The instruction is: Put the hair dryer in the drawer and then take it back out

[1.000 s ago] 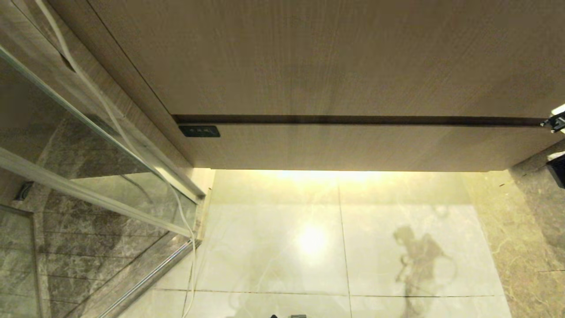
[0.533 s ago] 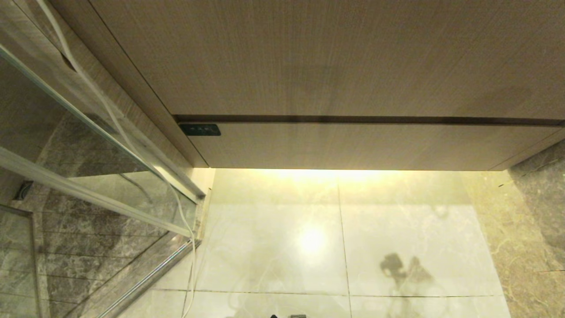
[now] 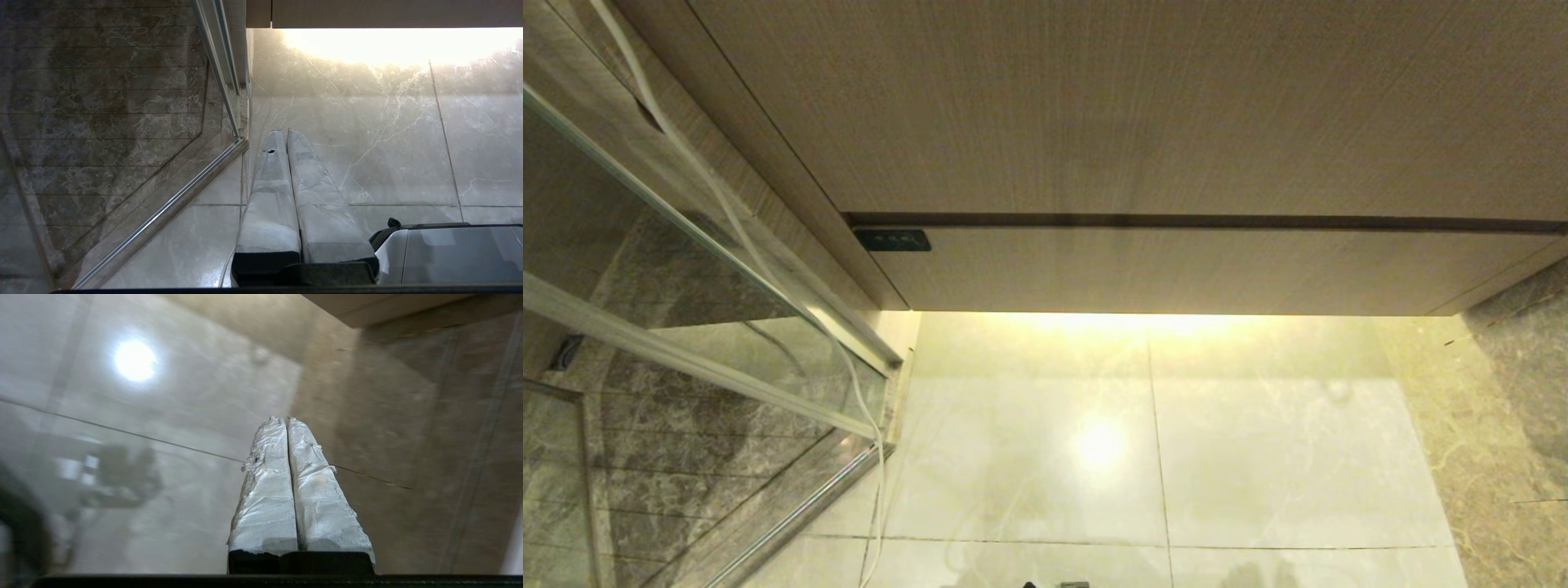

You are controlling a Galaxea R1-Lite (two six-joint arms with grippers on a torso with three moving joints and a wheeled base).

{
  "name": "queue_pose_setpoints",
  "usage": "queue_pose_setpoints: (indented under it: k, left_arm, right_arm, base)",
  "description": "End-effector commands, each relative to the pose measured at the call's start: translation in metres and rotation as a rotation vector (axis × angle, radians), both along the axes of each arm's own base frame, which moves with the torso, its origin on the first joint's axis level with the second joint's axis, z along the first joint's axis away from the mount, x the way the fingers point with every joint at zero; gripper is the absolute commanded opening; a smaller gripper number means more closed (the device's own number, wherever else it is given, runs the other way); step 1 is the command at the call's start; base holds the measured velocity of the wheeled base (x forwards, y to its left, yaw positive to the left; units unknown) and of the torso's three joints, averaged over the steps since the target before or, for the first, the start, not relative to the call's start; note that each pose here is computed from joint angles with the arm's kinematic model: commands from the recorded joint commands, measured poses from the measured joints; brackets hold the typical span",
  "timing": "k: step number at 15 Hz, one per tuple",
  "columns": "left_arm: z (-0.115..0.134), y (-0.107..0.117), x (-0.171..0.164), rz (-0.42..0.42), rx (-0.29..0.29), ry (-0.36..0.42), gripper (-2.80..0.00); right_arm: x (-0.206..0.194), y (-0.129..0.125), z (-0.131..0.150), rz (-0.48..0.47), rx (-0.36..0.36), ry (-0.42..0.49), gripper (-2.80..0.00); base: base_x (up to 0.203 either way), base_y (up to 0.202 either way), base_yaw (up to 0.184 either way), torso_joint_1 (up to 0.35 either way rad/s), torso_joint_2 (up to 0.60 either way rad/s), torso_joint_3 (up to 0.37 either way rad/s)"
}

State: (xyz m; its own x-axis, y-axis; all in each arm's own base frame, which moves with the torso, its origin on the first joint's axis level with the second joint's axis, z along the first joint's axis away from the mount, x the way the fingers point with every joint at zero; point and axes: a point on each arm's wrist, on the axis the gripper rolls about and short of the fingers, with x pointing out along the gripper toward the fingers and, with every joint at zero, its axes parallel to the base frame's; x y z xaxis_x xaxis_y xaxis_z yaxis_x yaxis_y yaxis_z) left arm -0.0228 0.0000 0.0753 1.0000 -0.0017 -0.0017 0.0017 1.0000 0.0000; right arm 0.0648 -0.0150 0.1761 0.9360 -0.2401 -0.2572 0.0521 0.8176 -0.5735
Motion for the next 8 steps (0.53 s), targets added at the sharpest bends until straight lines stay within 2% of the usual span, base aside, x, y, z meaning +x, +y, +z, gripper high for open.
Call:
queue_pose_setpoints:
  k: [1, 3, 4, 6, 8]
  left_arm:
    - [0.0, 0.0, 0.0, 0.0, 0.0, 0.0, -2.8]
    - [0.0, 0.0, 0.0, 0.0, 0.0, 0.0, -2.8]
    - [0.0, 0.0, 0.0, 0.0, 0.0, 0.0, -2.8]
    - [0.0, 0.0, 0.0, 0.0, 0.0, 0.0, -2.8]
    - [0.0, 0.0, 0.0, 0.0, 0.0, 0.0, -2.8]
  right_arm:
    - [-0.034, 0.01, -0.019, 0.064, 0.09, -0.126, -2.8]
    - [-0.057, 0.014, -0.049, 0.117, 0.206, -0.171, -2.8]
    - [-0.062, 0.014, -0.065, 0.135, 0.256, -0.16, -2.8]
    - [-0.075, 0.015, -0.083, 0.182, 0.317, -0.23, -2.8]
    - [-0.084, 0.015, -0.091, 0.215, 0.347, -0.314, -2.8]
  base:
    - [0.0, 0.0, 0.0, 0.0, 0.0, 0.0]
    - [0.0, 0.0, 0.0, 0.0, 0.0, 0.0]
    - [0.0, 0.0, 0.0, 0.0, 0.0, 0.0]
    - [0.0, 0.0, 0.0, 0.0, 0.0, 0.0]
    - [0.0, 0.0, 0.0, 0.0, 0.0, 0.0]
